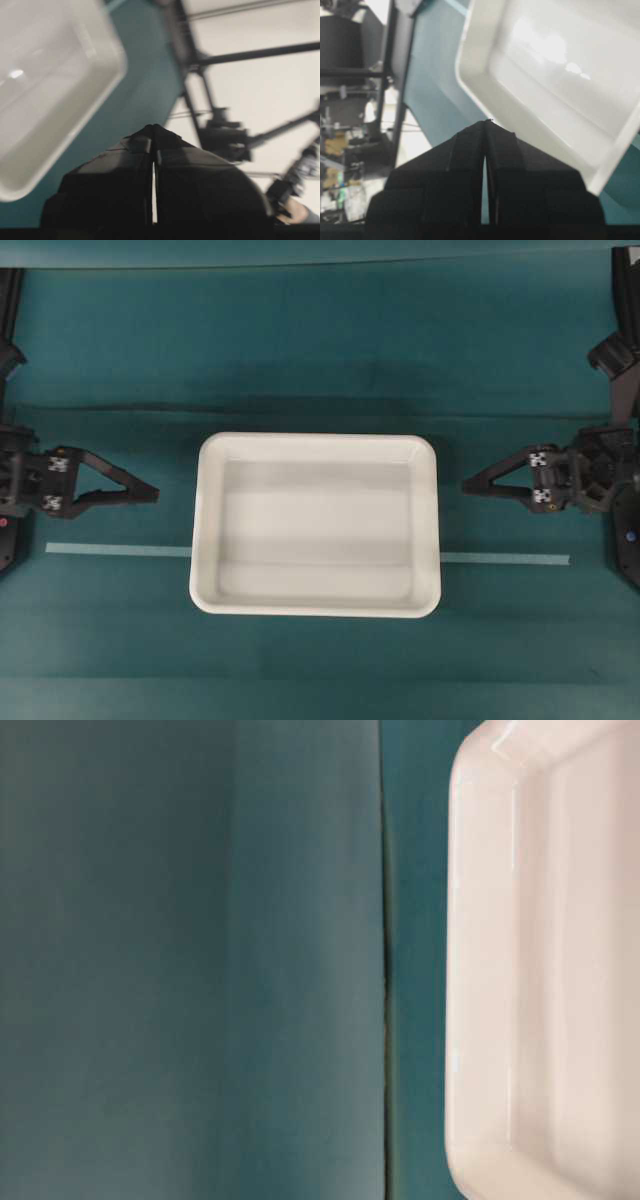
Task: Lift the white case with both hands.
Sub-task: 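Open both grippers and raise them beside the white tray's short sides, then move both open grippers inward to the tray's left and right rims, then lower both grippers onto the rims and close them on the tray walls, then lift the gripped tray upward with both grippers together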
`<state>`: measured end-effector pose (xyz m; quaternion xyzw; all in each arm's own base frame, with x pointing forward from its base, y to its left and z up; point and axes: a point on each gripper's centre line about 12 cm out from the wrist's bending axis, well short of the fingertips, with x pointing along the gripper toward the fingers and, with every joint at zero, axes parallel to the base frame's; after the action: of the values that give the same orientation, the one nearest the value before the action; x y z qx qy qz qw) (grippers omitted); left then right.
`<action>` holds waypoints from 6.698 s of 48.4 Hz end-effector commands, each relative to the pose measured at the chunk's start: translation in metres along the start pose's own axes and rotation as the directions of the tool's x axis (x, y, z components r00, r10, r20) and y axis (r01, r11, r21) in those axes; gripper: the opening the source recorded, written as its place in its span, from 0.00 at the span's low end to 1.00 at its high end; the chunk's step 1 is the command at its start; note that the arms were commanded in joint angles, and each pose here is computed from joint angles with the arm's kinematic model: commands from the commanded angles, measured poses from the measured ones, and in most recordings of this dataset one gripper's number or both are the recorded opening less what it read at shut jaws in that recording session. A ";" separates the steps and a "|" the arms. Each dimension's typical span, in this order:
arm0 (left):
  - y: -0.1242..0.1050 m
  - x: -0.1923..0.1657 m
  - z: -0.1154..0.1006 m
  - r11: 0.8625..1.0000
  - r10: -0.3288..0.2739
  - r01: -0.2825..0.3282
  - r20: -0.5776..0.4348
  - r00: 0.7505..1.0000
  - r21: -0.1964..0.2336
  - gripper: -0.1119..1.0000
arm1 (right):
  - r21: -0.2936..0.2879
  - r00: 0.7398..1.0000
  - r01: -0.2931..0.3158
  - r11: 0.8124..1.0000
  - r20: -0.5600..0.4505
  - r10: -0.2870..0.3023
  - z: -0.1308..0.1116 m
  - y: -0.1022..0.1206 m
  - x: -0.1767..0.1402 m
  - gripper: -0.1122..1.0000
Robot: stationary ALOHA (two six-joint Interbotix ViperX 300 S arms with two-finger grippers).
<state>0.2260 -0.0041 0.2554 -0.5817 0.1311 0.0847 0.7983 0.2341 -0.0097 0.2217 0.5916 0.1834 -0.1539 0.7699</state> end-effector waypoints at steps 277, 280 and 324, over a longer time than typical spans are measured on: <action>0.004 0.052 0.008 0.989 0.130 -0.130 -0.011 0.991 -0.065 0.18 | 0.268 0.995 0.075 0.960 -0.083 -0.055 -0.007 0.013 0.004 0.20; -0.003 0.050 0.010 0.992 0.110 -0.110 -0.004 0.994 -0.065 0.18 | 0.268 0.996 0.059 0.962 -0.081 -0.038 -0.006 0.019 0.000 0.20; -0.088 0.020 0.031 0.992 -0.071 0.074 0.033 0.997 -0.098 0.18 | 0.272 0.987 -0.136 0.953 -0.042 0.153 0.017 0.095 -0.039 0.20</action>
<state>0.2658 -0.0005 0.3031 -0.6195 0.1283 0.1035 0.7674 0.2370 0.0049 0.3024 0.7024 0.1724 -0.1145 0.6810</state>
